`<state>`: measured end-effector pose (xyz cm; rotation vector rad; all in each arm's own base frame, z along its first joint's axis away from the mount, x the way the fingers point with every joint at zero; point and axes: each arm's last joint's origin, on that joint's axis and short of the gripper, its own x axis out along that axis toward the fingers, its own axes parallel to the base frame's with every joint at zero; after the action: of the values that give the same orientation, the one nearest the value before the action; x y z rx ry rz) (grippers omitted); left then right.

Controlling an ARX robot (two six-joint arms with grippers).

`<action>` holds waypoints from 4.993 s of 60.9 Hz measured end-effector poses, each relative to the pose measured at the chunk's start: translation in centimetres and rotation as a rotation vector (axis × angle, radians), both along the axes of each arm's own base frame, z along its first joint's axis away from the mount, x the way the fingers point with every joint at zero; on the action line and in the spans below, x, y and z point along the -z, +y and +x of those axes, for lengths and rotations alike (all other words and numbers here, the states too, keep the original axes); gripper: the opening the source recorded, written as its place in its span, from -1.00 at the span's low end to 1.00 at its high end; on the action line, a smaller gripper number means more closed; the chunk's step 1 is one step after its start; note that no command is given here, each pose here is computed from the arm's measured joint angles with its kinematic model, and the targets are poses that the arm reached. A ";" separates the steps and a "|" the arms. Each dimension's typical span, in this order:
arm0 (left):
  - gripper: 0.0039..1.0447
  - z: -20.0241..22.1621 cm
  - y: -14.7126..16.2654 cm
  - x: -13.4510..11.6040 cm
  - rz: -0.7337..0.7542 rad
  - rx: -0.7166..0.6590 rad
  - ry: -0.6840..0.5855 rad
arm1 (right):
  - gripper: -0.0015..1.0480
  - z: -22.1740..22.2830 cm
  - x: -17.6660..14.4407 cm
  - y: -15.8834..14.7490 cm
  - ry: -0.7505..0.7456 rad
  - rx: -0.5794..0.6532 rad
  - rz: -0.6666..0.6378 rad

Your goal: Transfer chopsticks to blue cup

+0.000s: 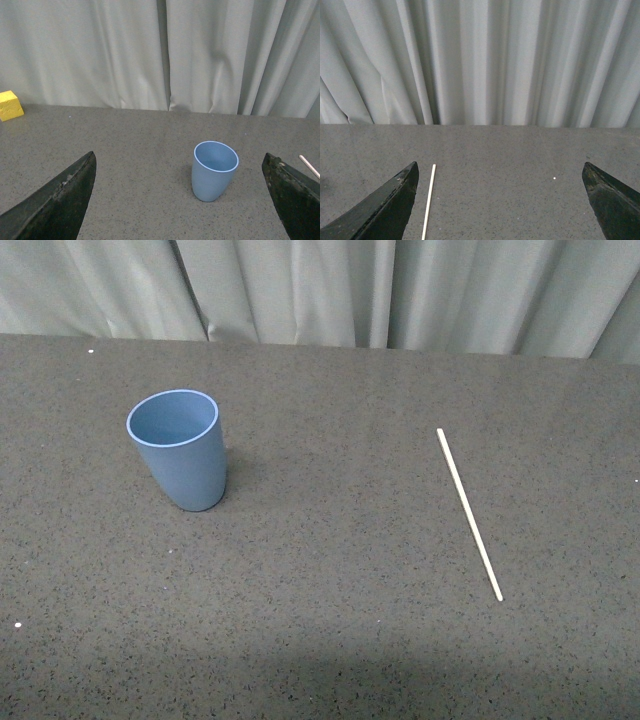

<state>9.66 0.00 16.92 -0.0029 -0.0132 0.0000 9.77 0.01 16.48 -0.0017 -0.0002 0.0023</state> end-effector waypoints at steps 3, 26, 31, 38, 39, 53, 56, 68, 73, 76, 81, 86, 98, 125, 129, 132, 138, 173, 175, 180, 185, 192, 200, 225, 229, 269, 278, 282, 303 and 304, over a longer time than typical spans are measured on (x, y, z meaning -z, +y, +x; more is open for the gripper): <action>0.88 0.0 0.0 0.0 0.000 0.000 0.000 | 0.82 0.0 0.0 0.0 0.000 0.000 0.000; 0.88 0.0 0.0 0.0 0.000 0.000 0.000 | 0.82 0.0 0.0 0.0 0.000 0.000 0.000; 0.88 0.0 0.0 0.0 0.000 0.000 0.000 | 0.82 0.0 0.0 0.0 0.000 0.000 0.000; 0.88 0.0 0.0 0.0 0.000 0.000 0.000 | 0.82 0.0 0.0 0.0 0.000 0.000 0.000; 0.88 0.0 0.0 0.0 0.000 0.000 0.000 | 0.82 0.0 0.0 0.0 0.000 0.000 0.000; 0.88 0.0 0.0 0.0 0.000 0.000 0.000 | 0.82 0.0 0.0 0.0 0.000 0.000 0.000; 0.88 0.0 0.0 0.0 0.000 0.000 0.000 | 0.82 0.0 0.0 0.0 0.000 0.000 0.000; 0.88 0.0 0.0 0.0 0.000 0.000 0.000 | 0.82 0.3 -0.1 0.0 0.004 0.120 -0.086; 0.88 0.0 0.0 0.0 0.000 0.000 0.000 | 0.82 1.5 -0.4 -0.2 0.052 0.178 -0.177; 0.88 0.0 0.0 0.0 0.000 0.000 0.000 | 0.82 2.7 -0.8 -0.3 0.102 0.143 -0.188; 0.88 0.0 0.0 0.0 0.000 0.000 0.000 | 0.82 5.1 -1.4 -0.4 0.215 0.058 -0.168; 0.88 0.0 0.0 0.0 0.000 0.000 0.000 | 0.82 8.6 -1.7 -0.1 0.378 -0.044 -0.132; 0.88 0.0 0.0 0.0 0.000 0.000 0.000 | 0.82 16.8 -1.6 1.5 0.663 -0.160 -0.045; 0.88 0.0 0.0 0.0 0.000 0.000 0.000 | 0.82 27.8 4.7 6.7 1.015 -0.178 -0.014; 0.88 0.0 0.0 0.0 0.000 0.000 0.000 | 0.82 28.4 5.4 7.3 1.039 -0.173 -0.005; 0.88 0.0 0.0 0.0 0.000 0.000 0.000 | 0.82 28.9 6.0 7.7 1.066 -0.165 0.009; 0.88 0.0 0.0 0.0 0.000 0.000 0.000 | 0.82 29.9 7.3 8.6 1.107 -0.145 0.002; 0.88 0.0 0.0 0.0 0.000 0.000 0.000 | 0.48 32.4 11.3 10.7 1.249 -0.156 -0.031; 0.88 0.0 0.0 0.0 0.000 0.000 0.000 | 0.38 32.5 11.5 10.8 1.254 -0.152 -0.046; 0.88 0.0 0.0 0.0 0.000 0.000 0.000 | 0.14 32.8 11.5 11.0 1.257 -0.153 -0.056; 0.88 0.0 0.0 0.0 0.000 0.000 0.000 | -0.06 32.9 11.5 11.2 1.258 -0.151 -0.062; 0.88 0.0 0.0 0.0 0.000 0.000 0.000 | -0.36 33.1 11.5 11.2 1.256 -0.150 -0.064; 0.88 0.0 0.0 0.0 0.000 0.000 0.000 | -0.73 33.1 11.6 11.2 1.259 -0.149 -0.063; 0.88 0.0 0.0 0.0 0.000 0.000 0.000 | -0.97 32.4 10.7 10.8 1.160 -0.225 0.028; 0.88 0.0 0.0 0.0 0.000 0.000 0.000 | -0.97 32.2 9.4 10.9 1.074 -0.270 0.065; 0.88 0.0 0.0 0.0 0.000 0.000 0.000 | -0.97 28.5 -4.2 24.3 0.095 -1.058 0.144; 0.88 0.0 0.0 0.0 0.000 0.000 0.000 | -0.97 29.0 -2.1 25.8 0.132 -1.097 0.140; 0.88 0.0 0.0 0.0 0.000 0.000 0.000 | -0.97 29.2 -1.3 26.3 0.145 -1.116 0.140; 0.88 0.0 0.0 0.0 0.000 0.000 0.000 | -0.97 30.0 1.3 28.1 0.185 -1.165 0.137; 0.88 0.0 0.0 0.0 0.000 0.000 0.000 | -0.97 30.1 1.4 28.1 0.187 -1.165 0.137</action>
<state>9.66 0.00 16.92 -0.0029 -0.0132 0.0000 39.83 28.09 15.05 0.1357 0.1860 1.1678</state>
